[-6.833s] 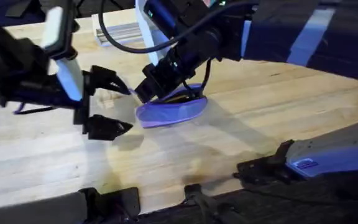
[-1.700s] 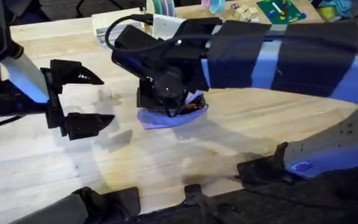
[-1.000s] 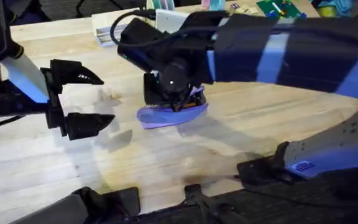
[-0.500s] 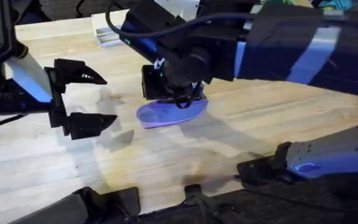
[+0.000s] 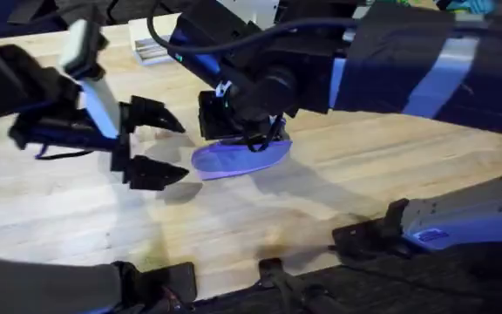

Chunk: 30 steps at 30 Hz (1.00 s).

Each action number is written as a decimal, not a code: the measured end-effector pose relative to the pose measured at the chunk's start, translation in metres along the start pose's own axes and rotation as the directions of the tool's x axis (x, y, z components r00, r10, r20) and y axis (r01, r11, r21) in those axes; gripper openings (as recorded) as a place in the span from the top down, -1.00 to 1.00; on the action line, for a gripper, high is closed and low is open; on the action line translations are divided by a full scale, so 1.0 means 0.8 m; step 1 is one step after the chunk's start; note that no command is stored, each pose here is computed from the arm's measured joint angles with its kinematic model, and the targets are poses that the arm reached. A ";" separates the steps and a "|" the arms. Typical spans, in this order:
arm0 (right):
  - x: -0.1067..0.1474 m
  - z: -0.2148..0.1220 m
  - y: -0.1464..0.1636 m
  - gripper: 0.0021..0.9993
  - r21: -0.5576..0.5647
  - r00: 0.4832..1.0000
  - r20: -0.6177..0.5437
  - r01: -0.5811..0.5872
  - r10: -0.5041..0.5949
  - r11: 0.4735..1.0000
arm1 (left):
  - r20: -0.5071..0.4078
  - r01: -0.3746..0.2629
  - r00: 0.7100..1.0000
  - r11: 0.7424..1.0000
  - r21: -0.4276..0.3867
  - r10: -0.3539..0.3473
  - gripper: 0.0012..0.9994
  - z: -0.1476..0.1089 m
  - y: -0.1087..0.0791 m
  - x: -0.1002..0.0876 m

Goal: Unzip the bag, pick up the pens from the table one at a time and place them inside, then zip the bag closed.

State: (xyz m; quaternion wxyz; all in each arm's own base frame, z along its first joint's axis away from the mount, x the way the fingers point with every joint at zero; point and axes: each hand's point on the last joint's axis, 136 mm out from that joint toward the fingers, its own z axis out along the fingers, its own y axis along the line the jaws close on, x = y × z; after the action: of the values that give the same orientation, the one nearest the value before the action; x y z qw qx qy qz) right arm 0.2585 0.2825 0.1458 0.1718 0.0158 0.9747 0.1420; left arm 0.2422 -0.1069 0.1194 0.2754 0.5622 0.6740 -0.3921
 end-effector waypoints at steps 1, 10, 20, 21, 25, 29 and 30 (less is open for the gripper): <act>0.000 0.000 0.000 0.94 0.000 1.000 0.000 0.000 0.000 1.000 | 0.004 -0.004 1.000 1.000 0.013 0.004 -0.99 0.006 0.001 0.000; 0.000 0.000 0.000 0.94 0.000 1.000 0.000 0.000 0.000 1.000 | 0.018 -0.060 0.998 0.994 0.095 0.059 -0.99 0.049 0.008 0.001; 0.000 0.000 0.000 0.94 0.000 1.000 0.000 -0.001 0.001 1.000 | 0.011 -0.090 0.996 0.987 0.134 0.089 0.66 0.066 0.004 -0.001; -0.001 0.000 -0.001 0.94 0.000 1.000 0.001 -0.003 0.003 1.000 | 0.011 -0.097 0.995 0.987 0.130 0.096 0.84 0.066 0.005 -0.001; -0.006 0.001 -0.011 0.94 0.016 1.000 -0.005 -0.016 0.016 1.000 | 0.010 -0.093 0.996 0.987 0.129 0.092 0.91 0.066 0.006 -0.001; -0.018 0.002 -0.024 0.94 0.022 1.000 -0.010 0.000 0.001 1.000 | 0.017 -0.093 0.996 0.988 0.126 0.091 0.91 0.067 0.006 -0.003; -0.020 0.002 -0.028 0.94 0.023 1.000 -0.013 0.006 -0.006 1.000 | 0.018 -0.094 0.996 0.988 0.125 0.093 0.91 0.067 0.007 -0.003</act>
State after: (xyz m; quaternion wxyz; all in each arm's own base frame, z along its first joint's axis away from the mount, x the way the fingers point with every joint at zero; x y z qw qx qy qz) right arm 0.2747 0.2601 0.1435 0.1657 0.0141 0.9774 0.1305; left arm 0.2444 -0.1525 0.0912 0.2615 0.6070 0.6193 -0.4237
